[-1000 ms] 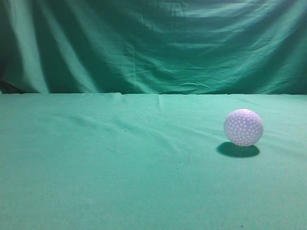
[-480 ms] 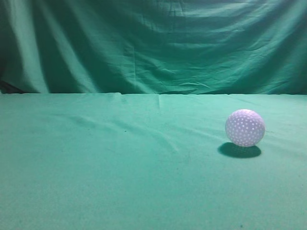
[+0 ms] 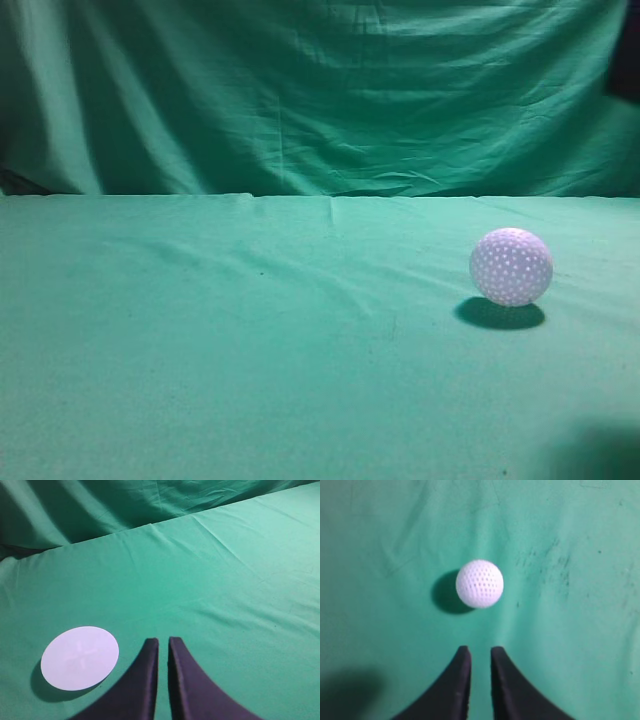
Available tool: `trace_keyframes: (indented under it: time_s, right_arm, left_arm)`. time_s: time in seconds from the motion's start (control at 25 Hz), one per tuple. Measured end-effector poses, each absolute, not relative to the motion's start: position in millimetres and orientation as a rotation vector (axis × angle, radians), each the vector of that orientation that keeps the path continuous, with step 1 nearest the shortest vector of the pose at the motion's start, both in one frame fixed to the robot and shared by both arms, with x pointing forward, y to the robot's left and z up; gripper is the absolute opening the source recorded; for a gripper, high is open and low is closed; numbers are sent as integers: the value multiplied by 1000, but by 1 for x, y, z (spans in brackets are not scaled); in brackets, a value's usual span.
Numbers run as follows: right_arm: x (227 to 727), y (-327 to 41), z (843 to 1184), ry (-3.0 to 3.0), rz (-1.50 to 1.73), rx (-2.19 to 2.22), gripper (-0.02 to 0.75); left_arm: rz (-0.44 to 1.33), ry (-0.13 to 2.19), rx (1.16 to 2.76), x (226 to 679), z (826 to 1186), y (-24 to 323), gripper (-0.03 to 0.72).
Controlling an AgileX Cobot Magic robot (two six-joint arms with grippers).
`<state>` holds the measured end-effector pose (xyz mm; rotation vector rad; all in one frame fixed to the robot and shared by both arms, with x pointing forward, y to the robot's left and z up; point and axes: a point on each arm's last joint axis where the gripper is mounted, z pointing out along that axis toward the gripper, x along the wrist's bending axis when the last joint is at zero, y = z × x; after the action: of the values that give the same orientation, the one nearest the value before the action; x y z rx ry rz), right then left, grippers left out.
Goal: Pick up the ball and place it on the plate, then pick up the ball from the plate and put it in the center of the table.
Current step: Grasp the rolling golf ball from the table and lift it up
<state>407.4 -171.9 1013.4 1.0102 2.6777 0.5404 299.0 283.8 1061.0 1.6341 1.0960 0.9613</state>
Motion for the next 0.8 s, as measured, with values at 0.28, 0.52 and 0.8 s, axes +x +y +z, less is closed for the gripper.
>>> trace_keyframes:
  time_s: [0.28,0.52,0.8]
  right_arm:
    - [446,-142,986,2762,395,1048,519]
    - [468,-125,957,2814,278,1101,643]
    - [479,-117,938,2830,215,1155,539]
  left_arm:
    - [961,1096,1634,299,1061,284,49]
    - [960,1098,1638,299,1060,284,49]
    - [960,1098,1638,299,1060,284,49]
